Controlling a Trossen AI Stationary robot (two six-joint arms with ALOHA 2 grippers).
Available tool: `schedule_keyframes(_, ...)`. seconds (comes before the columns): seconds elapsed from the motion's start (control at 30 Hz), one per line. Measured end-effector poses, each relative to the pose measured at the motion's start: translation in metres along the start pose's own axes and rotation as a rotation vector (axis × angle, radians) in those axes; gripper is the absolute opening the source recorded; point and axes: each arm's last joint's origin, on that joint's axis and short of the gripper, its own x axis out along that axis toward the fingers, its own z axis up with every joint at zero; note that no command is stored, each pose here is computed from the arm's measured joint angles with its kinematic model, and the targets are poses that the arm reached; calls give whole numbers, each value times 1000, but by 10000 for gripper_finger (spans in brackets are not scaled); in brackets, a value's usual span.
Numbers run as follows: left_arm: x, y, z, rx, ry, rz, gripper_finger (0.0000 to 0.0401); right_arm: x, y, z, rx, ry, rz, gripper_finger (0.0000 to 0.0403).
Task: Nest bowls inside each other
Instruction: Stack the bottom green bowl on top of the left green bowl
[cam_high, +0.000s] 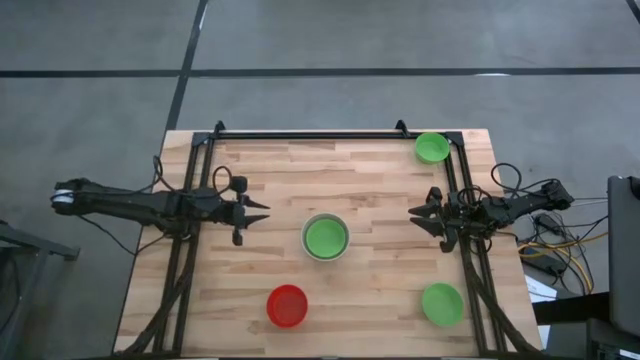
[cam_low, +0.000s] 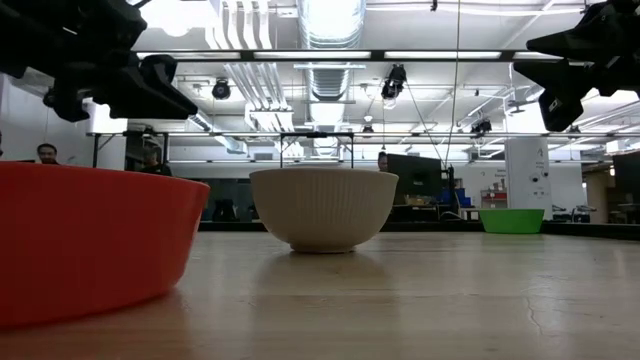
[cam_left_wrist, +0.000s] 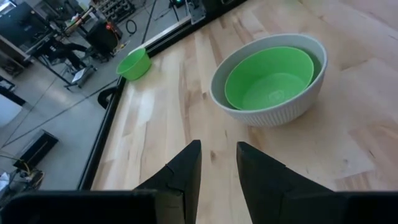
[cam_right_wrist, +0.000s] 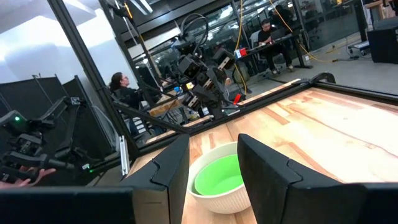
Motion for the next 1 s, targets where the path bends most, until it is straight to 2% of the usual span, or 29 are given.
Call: schedule_keyframes(1.0, 0, 0, -1, -13, 2, 0, 108, 0, 0, 0, 0, 0, 0, 132)
